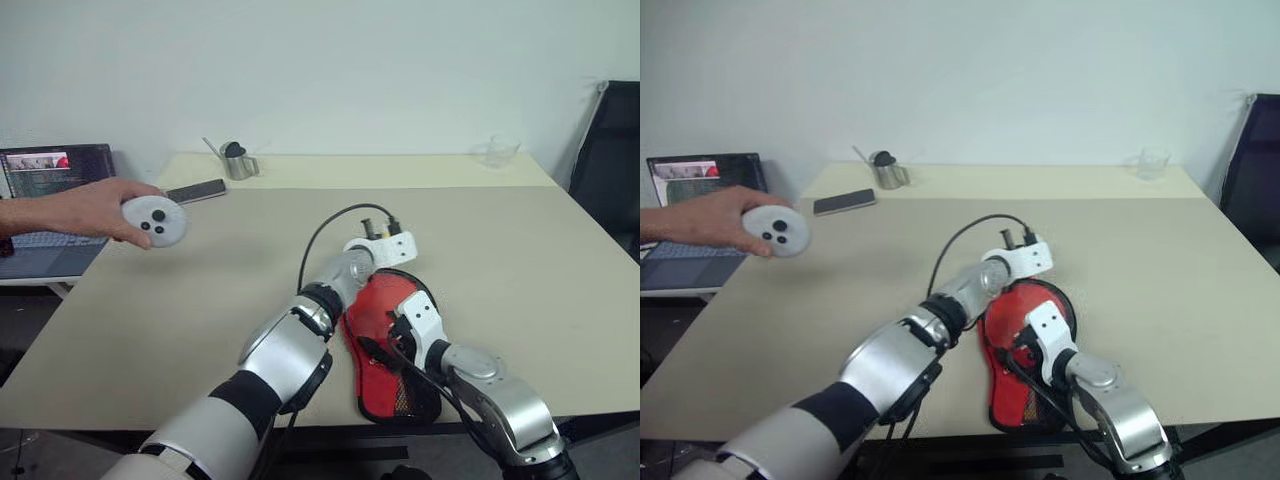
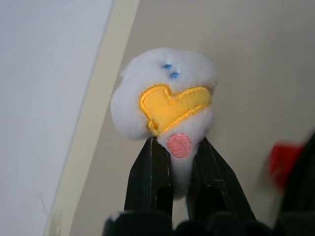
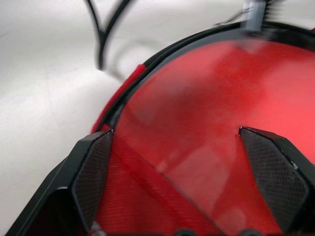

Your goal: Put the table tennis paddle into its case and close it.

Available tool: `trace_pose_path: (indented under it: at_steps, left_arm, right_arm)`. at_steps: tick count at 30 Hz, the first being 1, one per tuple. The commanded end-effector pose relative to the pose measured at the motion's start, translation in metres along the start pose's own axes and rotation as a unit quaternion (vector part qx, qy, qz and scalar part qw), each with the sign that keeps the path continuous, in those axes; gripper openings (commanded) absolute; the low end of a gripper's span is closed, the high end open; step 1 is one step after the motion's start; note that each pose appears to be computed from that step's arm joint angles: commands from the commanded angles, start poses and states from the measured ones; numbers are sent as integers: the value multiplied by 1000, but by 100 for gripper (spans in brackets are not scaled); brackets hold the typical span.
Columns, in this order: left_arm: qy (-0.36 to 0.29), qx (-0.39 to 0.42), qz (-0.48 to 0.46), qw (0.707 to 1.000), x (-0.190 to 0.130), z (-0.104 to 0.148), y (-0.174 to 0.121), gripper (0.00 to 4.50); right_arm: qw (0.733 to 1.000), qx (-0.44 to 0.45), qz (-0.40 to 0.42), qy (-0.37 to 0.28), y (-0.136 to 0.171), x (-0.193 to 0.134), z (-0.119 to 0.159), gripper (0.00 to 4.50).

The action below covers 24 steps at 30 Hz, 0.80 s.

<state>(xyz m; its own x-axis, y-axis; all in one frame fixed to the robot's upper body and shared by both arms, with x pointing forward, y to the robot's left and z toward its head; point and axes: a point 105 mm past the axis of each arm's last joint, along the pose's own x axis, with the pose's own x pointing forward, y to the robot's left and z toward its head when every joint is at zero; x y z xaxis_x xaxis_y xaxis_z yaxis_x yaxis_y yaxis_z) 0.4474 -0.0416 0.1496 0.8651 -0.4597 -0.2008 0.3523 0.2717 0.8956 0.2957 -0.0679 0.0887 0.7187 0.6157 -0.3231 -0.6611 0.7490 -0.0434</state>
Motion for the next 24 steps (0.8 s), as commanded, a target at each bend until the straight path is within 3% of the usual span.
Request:
trace_pose_path:
  at_steps: [1,9,15,19,24]
  left_arm:
    - [-65,39,29,997,0,43,16,7]
    - [-93,58,4,994,0,60,-3,7]
    - [-79,-4,-50,996,0,52,-19,7]
    - [-63,1,-72,995,0,38,-27,142]
    - [-54,66,-92,992,-2,24,-34,326]
  right_arm:
    - [1000,18,7,19,7,0,-9,450]
    - [1000,26,3,16,7,5,-6,450]
    - [999,29,5,14,3,9,-5,450]
    - [1000,26,13,8,2,16,-1,450]
    - [1000,19,18,-2,0,24,5,450]
